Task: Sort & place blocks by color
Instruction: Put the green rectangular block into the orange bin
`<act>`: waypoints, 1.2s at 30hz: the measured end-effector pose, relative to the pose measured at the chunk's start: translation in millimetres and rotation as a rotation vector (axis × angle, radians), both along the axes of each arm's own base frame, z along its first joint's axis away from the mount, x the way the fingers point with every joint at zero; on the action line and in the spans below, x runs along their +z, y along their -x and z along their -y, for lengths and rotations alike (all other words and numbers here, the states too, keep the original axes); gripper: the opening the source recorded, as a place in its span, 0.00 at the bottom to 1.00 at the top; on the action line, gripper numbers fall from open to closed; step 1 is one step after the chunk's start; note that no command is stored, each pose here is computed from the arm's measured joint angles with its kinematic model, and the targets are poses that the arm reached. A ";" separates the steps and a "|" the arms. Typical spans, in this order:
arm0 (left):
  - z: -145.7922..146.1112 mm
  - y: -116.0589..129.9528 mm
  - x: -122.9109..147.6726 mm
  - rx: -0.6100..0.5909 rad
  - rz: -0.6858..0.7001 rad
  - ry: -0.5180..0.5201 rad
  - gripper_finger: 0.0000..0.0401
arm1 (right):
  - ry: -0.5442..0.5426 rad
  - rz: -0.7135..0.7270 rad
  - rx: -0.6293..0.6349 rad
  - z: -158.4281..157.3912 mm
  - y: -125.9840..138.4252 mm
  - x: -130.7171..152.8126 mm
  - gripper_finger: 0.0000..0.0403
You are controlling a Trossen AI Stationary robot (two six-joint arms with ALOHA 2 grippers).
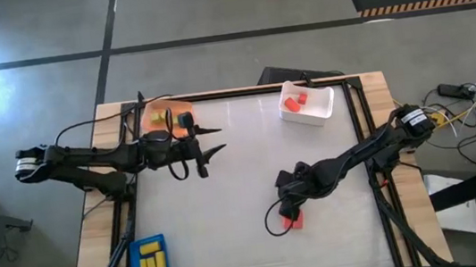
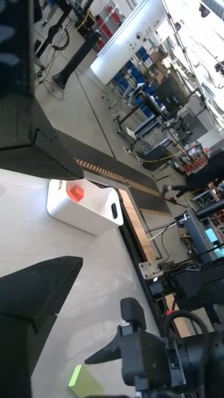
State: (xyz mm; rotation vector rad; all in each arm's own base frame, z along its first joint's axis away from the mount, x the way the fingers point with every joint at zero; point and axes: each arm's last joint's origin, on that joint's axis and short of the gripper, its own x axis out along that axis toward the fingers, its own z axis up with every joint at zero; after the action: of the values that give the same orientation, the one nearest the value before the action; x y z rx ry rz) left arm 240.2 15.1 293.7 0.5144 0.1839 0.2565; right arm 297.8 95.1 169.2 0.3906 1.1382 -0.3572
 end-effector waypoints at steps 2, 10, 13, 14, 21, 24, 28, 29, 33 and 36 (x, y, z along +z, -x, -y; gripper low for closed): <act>0.0 0.0 0.0 0.000 0.000 0.000 0.49 | -0.045 -0.017 -0.030 -1.2 -0.3 -3.0 0.49; 0.0 0.0 0.0 0.000 0.000 0.000 0.49 | -0.099 -0.077 -0.150 -2.4 -1.2 -7.3 0.57; 0.0 0.0 0.0 0.000 0.000 0.000 0.49 | -0.093 -0.075 -0.156 -2.1 -1.0 -8.0 0.57; 0.0 0.0 0.0 0.000 0.000 0.000 0.49 | -0.092 -0.080 -0.160 -1.8 0.0 -9.2 0.56; 0.0 0.0 0.0 0.001 0.000 -0.001 0.49 | -0.056 -0.149 -0.158 -4.0 -6.6 -33.7 0.56; -0.1 0.0 0.0 0.003 0.000 -0.001 0.49 | -0.021 -0.157 -0.148 -4.3 -9.4 -35.5 0.55; -0.1 0.0 0.0 0.003 0.000 -0.001 0.49 | 0.004 -0.144 -0.136 -2.4 -12.2 -32.9 0.47; 0.0 0.0 0.0 0.003 0.000 -0.001 0.49 | 0.004 -0.142 -0.141 -0.9 -13.1 -32.6 0.43; -0.1 0.0 0.1 0.003 0.000 -0.001 0.49 | 0.040 -0.131 -0.130 3.4 -14.7 -32.3 0.29; -0.1 0.0 0.1 0.003 0.001 -0.001 0.49 | 0.060 -0.131 -0.089 6.2 -15.1 -30.4 0.29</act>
State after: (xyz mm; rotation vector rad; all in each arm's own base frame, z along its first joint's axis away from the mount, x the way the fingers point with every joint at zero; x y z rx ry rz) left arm 240.2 15.2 293.8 0.5146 0.1841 0.2597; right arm 312.9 89.0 138.8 0.3707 1.2369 -0.4999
